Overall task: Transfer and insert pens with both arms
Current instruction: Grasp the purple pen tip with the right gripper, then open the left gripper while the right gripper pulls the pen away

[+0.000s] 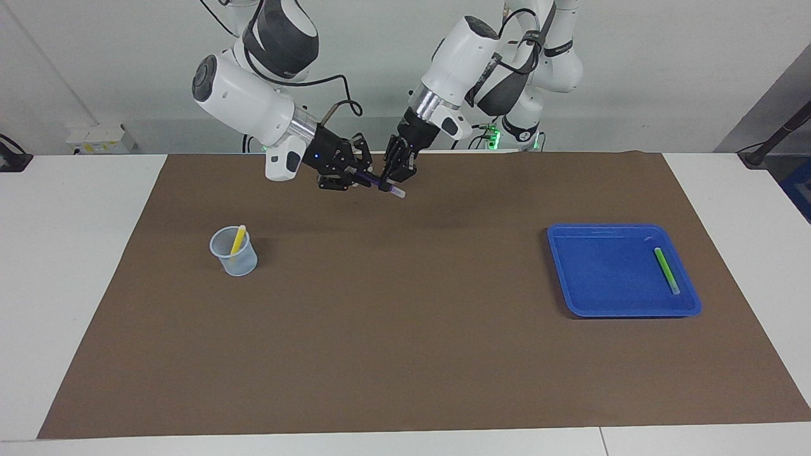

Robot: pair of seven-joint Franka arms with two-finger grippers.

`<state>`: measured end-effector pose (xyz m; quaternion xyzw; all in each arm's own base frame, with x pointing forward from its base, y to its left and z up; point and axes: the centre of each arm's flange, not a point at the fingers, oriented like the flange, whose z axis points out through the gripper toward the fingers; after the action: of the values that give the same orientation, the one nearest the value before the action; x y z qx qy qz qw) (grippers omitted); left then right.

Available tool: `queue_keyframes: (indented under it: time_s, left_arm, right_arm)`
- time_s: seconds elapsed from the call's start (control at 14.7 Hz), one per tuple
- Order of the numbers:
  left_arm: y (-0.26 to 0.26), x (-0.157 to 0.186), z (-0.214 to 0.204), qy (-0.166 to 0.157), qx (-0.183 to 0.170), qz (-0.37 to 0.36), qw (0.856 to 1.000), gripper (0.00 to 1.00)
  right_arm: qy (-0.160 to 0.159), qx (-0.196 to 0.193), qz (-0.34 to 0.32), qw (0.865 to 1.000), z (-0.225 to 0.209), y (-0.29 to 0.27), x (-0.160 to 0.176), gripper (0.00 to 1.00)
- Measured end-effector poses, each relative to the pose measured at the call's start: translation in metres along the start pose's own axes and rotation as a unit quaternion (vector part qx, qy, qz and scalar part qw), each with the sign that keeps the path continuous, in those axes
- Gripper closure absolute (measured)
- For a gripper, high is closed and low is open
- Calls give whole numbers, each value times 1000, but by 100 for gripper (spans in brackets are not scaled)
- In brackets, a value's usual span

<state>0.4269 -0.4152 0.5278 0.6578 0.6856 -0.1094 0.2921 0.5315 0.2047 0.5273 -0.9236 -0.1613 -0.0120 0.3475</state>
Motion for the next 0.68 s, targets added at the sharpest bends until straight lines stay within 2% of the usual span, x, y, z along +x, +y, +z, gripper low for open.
queue_keyframes:
  time_s: [0.34, 0.48, 0.68]
  left_arm:
    - [0, 0, 0, 0, 0, 0, 1000, 83]
    - [1, 1, 0, 0, 0, 0, 1000, 67]
    - [10, 11, -2, 10, 2, -2, 1000, 33]
  right_arm:
    - [0, 0, 0, 1000, 0, 0, 0, 80]
    - [-4, 1, 0, 1000, 1, 0, -1, 80]
    - [-10, 3, 1, 1000, 2, 0, -2, 80]
